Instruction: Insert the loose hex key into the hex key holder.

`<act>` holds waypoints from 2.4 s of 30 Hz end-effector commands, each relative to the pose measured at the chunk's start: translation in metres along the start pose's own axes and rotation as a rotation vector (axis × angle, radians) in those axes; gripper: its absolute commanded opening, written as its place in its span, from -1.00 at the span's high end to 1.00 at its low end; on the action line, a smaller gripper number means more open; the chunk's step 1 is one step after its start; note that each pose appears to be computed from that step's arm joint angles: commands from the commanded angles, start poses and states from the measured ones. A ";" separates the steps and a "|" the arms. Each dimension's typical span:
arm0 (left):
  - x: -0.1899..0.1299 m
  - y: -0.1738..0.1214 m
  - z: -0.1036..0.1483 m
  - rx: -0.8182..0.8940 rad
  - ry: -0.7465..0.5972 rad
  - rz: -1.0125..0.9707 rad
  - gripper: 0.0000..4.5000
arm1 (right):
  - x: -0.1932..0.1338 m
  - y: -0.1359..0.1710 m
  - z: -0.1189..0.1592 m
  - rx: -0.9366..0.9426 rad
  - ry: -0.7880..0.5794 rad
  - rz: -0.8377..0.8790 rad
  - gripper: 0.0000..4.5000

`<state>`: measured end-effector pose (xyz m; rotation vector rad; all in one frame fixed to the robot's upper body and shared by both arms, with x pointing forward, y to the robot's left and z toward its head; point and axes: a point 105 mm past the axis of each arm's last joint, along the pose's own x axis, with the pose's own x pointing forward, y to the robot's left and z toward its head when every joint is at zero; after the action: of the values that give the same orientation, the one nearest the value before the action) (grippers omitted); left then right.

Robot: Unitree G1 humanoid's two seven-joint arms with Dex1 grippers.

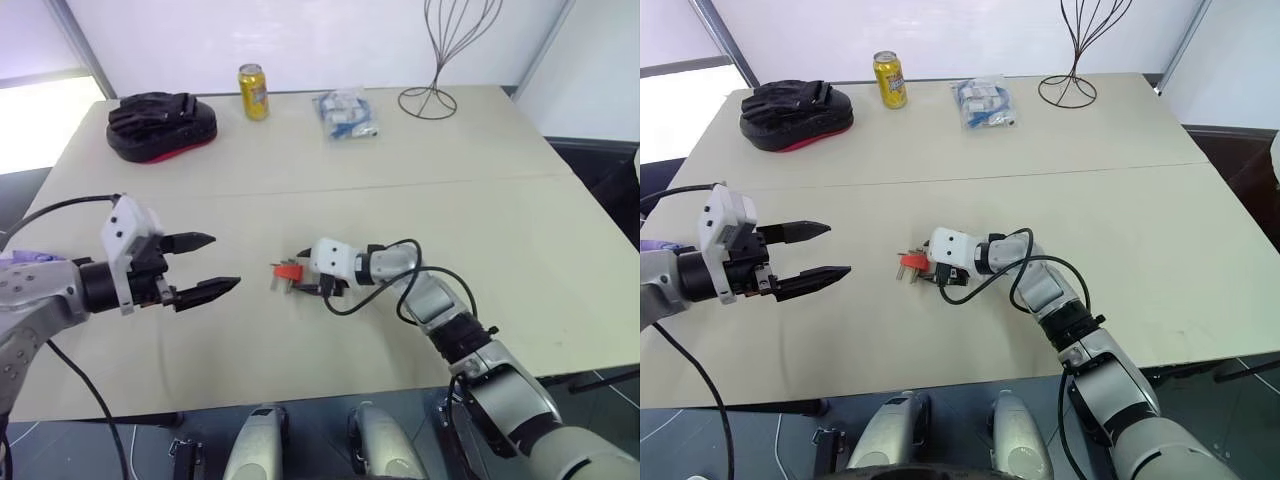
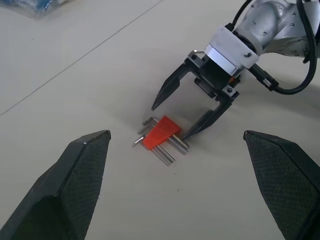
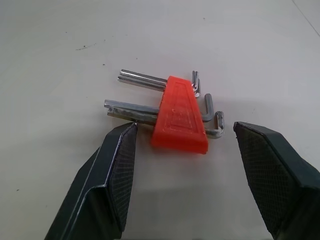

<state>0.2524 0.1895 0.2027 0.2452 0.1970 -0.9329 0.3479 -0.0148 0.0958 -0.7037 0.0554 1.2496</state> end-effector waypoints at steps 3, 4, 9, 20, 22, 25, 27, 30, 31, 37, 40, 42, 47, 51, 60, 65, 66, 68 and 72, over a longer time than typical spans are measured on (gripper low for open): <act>-0.002 -0.001 0.010 0.050 -0.032 0.013 -0.98 | -0.003 -0.002 -0.010 0.189 0.000 0.000 -0.42; -0.002 -0.001 0.011 0.051 -0.037 0.014 -0.98 | -0.003 -0.002 -0.011 0.206 0.004 0.005 -0.42; -0.002 0.002 0.013 0.049 -0.048 0.027 -0.98 | -0.001 0.003 -0.012 0.249 0.014 0.042 -0.42; -0.004 0.002 0.012 0.052 -0.045 0.045 -1.00 | 0.003 0.003 -0.017 0.220 0.049 0.073 0.13; -0.005 0.003 0.011 0.053 -0.044 0.054 -1.00 | 0.003 0.003 -0.018 0.225 0.052 0.069 0.55; -0.005 0.003 0.012 0.050 -0.051 0.064 -1.00 | 0.002 0.002 -0.020 0.218 0.054 0.064 0.55; -0.005 0.002 0.011 0.047 -0.052 0.067 -1.00 | 0.001 -0.004 -0.019 0.172 0.056 0.024 0.55; -0.003 0.002 0.009 0.044 -0.055 0.067 -1.00 | -0.003 -0.019 -0.010 0.052 0.035 -0.074 0.55; -0.002 0.002 0.009 0.044 -0.055 0.067 -1.00 | -0.005 -0.023 -0.008 0.025 0.030 -0.099 0.55; 0.005 0.010 0.015 0.061 -0.093 0.064 -1.00 | -0.035 -0.056 0.029 -0.481 0.008 -0.345 0.55; 0.010 0.015 0.021 0.076 -0.112 0.054 -1.00 | -0.050 -0.062 0.053 -0.761 -0.032 -0.434 0.55; 0.013 0.018 0.024 0.085 -0.123 0.048 -1.00 | -0.058 -0.063 0.068 -0.910 -0.066 -0.477 0.55; 0.028 0.027 0.043 0.113 -0.178 0.004 -1.00 | -0.077 -0.052 0.121 -1.159 -0.276 -0.562 0.55; 0.036 0.029 0.058 0.118 -0.229 -0.032 -1.00 | -0.083 -0.048 0.128 -1.246 -0.334 -0.592 0.55; 0.046 0.025 0.078 0.110 -0.297 -0.103 -1.00 | -0.080 -0.032 0.121 -1.254 -0.372 -0.495 0.55; 0.052 0.016 0.073 0.101 -0.279 -0.142 -1.00 | -0.081 -0.037 0.123 -1.234 -0.374 -0.511 0.55; 0.054 0.014 0.071 0.100 -0.277 -0.154 -1.00 | -0.081 -0.038 0.125 -1.235 -0.374 -0.512 0.55; 0.056 0.010 0.070 0.096 -0.278 -0.170 -1.00 | -0.081 -0.040 0.128 -1.236 -0.378 -0.513 0.55; 0.057 0.011 0.073 0.098 -0.302 -0.164 -1.00 | -0.082 -0.045 0.131 -1.239 -0.375 -0.511 0.55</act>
<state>0.3028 0.1348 0.2484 0.1467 -0.0605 -1.1167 0.3176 -0.0229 0.2331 -1.4240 -1.1712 0.8401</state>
